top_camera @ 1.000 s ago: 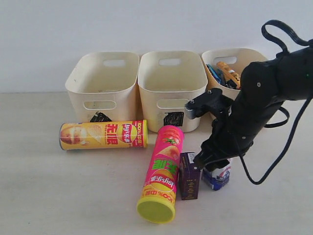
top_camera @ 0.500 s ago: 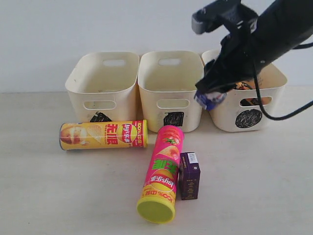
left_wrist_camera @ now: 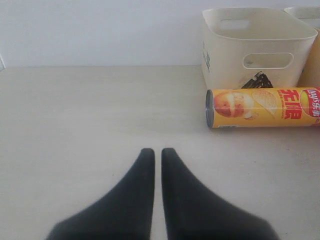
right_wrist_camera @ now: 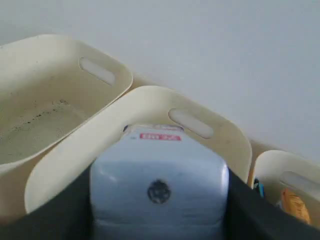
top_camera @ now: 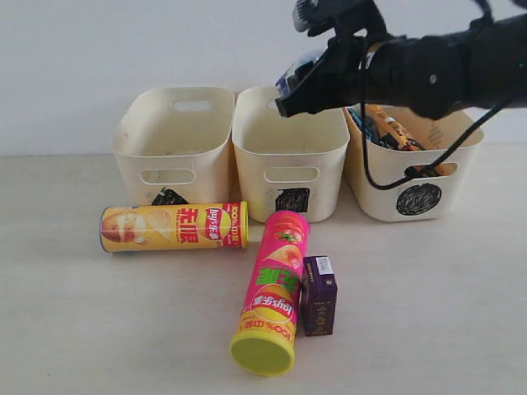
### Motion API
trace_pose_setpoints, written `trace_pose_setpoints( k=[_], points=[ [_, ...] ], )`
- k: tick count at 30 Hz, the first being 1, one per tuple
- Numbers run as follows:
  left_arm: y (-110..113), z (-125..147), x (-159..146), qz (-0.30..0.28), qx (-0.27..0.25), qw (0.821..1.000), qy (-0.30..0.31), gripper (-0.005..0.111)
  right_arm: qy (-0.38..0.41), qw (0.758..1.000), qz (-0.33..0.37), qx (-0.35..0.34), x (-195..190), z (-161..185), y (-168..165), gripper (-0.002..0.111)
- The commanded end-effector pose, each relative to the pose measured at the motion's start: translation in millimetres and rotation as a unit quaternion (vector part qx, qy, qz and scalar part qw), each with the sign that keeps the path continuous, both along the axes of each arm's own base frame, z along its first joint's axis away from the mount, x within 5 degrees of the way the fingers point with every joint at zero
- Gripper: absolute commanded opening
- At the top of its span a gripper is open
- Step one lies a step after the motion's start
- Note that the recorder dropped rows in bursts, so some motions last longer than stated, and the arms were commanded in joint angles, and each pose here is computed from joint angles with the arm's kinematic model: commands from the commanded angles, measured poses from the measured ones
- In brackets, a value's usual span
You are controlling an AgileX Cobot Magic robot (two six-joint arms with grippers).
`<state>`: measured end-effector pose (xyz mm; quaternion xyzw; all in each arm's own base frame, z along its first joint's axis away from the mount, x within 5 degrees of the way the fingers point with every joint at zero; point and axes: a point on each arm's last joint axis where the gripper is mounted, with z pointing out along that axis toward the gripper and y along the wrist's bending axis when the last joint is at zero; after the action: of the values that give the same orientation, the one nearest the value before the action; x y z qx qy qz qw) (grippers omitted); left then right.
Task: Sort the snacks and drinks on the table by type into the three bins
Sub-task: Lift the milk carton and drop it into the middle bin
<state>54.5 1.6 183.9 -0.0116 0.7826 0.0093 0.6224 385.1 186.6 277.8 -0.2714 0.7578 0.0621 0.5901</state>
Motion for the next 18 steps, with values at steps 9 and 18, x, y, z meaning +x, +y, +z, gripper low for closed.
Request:
trace_pose_setpoints(
  k=[9,18],
  points=[
    [-0.2,2.8,0.0,0.001,-0.007,1.0,-0.011,0.004,0.011,0.998,-0.049,0.048,63.5,-44.8,1.1,0.013],
    [-0.2,2.8,0.0,0.001,-0.007,1.0,-0.011,0.004,0.012,0.998,-0.049,0.046,71.4,-56.8,4.4,0.078]
  ],
)
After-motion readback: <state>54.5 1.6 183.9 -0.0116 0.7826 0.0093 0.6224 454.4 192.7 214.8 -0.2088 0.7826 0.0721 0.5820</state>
